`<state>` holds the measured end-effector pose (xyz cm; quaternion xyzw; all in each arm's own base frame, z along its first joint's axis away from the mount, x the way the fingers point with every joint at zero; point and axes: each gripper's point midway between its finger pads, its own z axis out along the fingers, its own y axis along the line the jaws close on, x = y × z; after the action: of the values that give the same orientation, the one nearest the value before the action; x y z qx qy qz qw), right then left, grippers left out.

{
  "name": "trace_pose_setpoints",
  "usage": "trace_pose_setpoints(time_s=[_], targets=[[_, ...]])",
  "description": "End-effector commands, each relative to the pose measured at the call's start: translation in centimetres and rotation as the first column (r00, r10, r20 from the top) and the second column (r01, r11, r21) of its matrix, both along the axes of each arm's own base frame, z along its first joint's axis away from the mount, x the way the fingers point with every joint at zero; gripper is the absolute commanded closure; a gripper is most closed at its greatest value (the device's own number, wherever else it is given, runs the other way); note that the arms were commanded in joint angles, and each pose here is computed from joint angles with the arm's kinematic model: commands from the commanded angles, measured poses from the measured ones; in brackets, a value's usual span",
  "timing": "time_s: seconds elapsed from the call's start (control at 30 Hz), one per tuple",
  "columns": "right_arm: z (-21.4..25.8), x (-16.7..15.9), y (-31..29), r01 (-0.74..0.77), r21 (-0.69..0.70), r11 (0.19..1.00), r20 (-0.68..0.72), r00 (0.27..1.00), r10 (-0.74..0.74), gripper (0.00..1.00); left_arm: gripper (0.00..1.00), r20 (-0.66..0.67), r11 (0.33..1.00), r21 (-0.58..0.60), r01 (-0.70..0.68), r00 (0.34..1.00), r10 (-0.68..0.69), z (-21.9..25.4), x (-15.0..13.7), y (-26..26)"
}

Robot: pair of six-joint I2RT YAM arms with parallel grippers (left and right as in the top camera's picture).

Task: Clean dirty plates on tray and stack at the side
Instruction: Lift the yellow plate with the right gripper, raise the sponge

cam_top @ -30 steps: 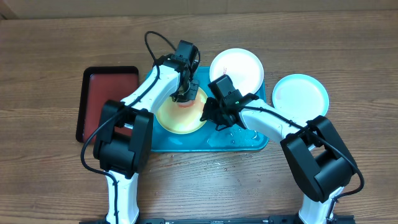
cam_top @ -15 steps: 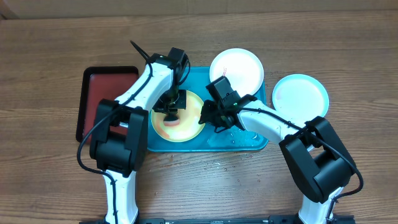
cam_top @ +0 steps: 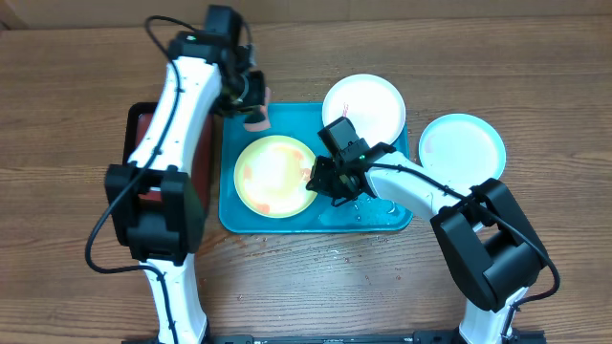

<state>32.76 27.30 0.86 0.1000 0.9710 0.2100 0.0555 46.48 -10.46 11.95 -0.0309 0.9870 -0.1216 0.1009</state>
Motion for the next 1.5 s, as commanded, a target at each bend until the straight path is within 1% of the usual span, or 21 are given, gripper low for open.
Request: trace_pose_setpoints(time_s=[0.0, 0.17, 0.3, 0.4, 0.47, 0.67, 0.7, 0.9, 1.17, 1.37, 1.47], targets=[[2.1, 1.2, -0.6, -0.032, -0.062, 0.998, 0.053, 0.998, 0.035, 0.96, 0.96, -0.025, 0.999, -0.020, -0.036, 0.999, 0.036, 0.7, -0.6, 0.7], [5.4, 1.1, -2.0, -0.051, -0.203, 0.978, 0.126, 0.989, 0.078, 0.96, 0.96, -0.079, 0.999, 0.035, -0.030, 0.996, 0.033, -0.8, -2.0, 1.0], [8.3, 0.5, -3.8, -0.024, -0.354, 0.935, 0.203, 0.974, 0.101, 0.96, 0.96, -0.115, 0.998, 0.061, -0.034, 0.993, 0.040, -2.0, -2.9, 1.2], [10.5, -0.1, -5.3, 0.019, -0.475, 0.880, 0.275, 0.953, 0.128, 0.96, 0.96, -0.141, 0.996, 0.062, -0.062, 0.987, 0.071, -3.0, -3.4, 1.2], [12.7, -0.6, -6.8, 0.089, -0.563, 0.822, 0.348, 0.927, 0.138, 0.96, 0.96, -0.161, 0.995, 0.065, -0.077, 0.983, 0.087, -3.7, -3.8, 1.3], [16.0, -1.4, -8.0, 0.186, -0.669, 0.720, 0.462, 0.863, 0.206, 0.96, 0.96, -0.181, 0.995, 0.070, -0.075, 0.980, 0.087, -4.3, -4.4, 1.4], [16.8, -1.5, -8.2, 0.210, -0.697, 0.686, 0.485, 0.842, 0.235, 0.96, 0.96, -0.181, 0.995, 0.071, -0.075, 0.980, 0.087, -4.3, -4.4, 1.4], [18.6, -1.5, -8.9, 0.275, -0.751, 0.601, 0.530, 0.793, 0.299, 0.96, 0.96, -0.182, 0.995, 0.071, -0.075, 0.980, 0.087, -4.3, -4.4, 1.4], [20.8, -1.7, -9.3, 0.351, -0.784, 0.513, 0.571, 0.732, 0.371, 0.96, 0.96, -0.181, 0.995, 0.071, -0.074, 0.980, 0.086, -4.3, -4.4, 1.3], [22.7, -2.0, -8.7, 0.417, -0.779, 0.468, 0.613, 0.663, 0.429, 0.96, 0.96, -0.179, 0.995, 0.071, -0.074, 0.980, 0.086, -4.3, -4.3, 1.3], [24.0, -2.4, -8.2, 0.461, -0.769, 0.443, 0.637, 0.614, 0.466, 0.96, 0.96, -0.180, 0.995, 0.071, -0.074, 0.980, 0.086, -4.3, -4.3, 1.3]])
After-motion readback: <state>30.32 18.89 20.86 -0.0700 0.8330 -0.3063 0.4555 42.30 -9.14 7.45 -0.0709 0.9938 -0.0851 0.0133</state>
